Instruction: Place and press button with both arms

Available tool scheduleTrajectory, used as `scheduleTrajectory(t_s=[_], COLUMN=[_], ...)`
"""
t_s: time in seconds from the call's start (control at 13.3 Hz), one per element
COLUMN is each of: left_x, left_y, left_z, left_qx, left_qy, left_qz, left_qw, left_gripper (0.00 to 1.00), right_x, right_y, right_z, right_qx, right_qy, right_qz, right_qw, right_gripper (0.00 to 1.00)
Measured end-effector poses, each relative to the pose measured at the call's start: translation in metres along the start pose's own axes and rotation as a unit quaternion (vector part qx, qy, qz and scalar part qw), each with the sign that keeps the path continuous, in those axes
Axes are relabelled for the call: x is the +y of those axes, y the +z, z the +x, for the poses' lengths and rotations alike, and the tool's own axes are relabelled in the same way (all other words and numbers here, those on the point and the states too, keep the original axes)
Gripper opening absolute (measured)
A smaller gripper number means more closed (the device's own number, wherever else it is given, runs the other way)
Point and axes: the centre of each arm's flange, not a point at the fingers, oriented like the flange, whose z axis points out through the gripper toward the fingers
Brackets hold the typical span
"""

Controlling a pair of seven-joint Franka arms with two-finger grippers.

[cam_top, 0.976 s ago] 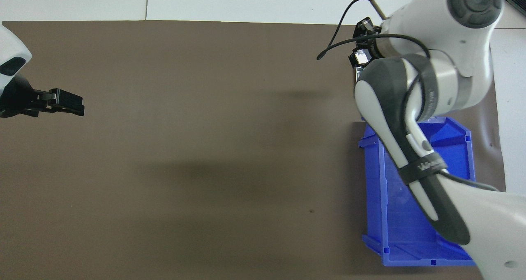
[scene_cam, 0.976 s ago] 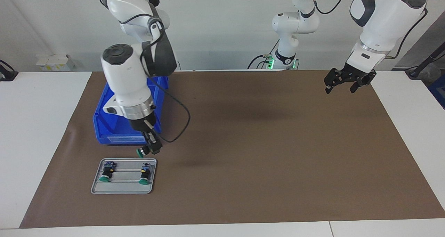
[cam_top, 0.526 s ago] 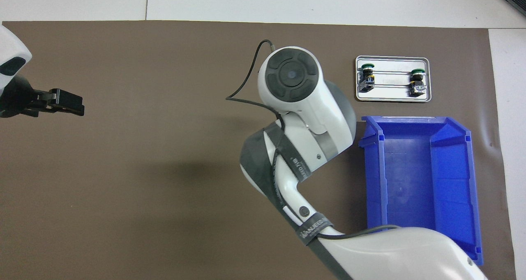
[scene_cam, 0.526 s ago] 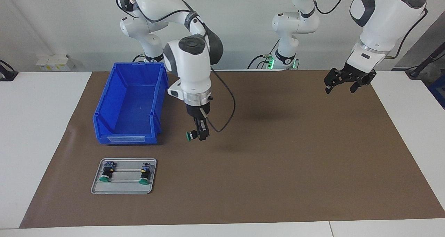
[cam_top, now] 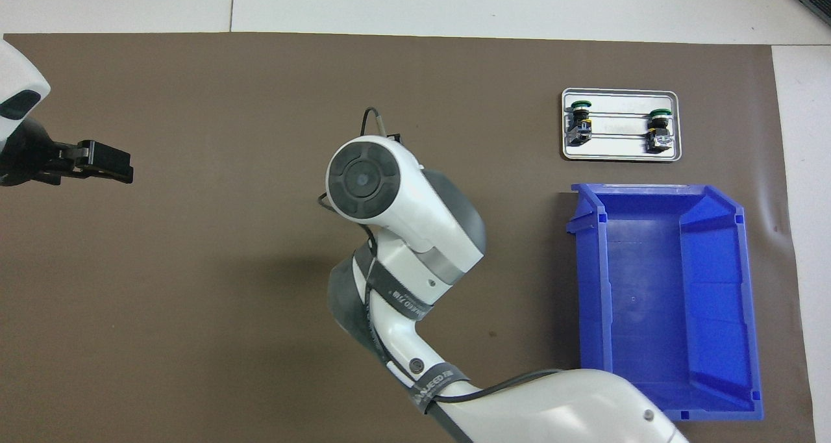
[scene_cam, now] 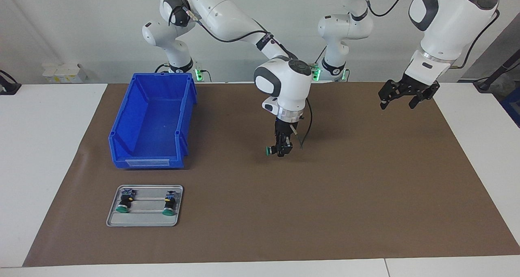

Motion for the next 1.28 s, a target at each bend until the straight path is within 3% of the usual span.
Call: scheduleTrajectory(t_s=[1.2, 1.28], left_x=[0.033, 0.042], left_y=[-0.001, -0.001], left_z=[0.000, 0.000], left_qx=[0.008, 0.011], left_qy=[0.029, 0.037], left_qz=[-0.002, -0.003], left_qw=[1.000, 0.999], left_gripper=[1.00, 1.00], right_x=[0.027, 0.028], right_y=[0.048, 0.048], right_z=[-0.012, -0.012], right_qx=[-0.042, -0.042], right_qy=[0.036, 0.036], right_qz=[0.025, 0.025], right_qw=[0.998, 0.998], right_gripper=[0.41, 0.47])
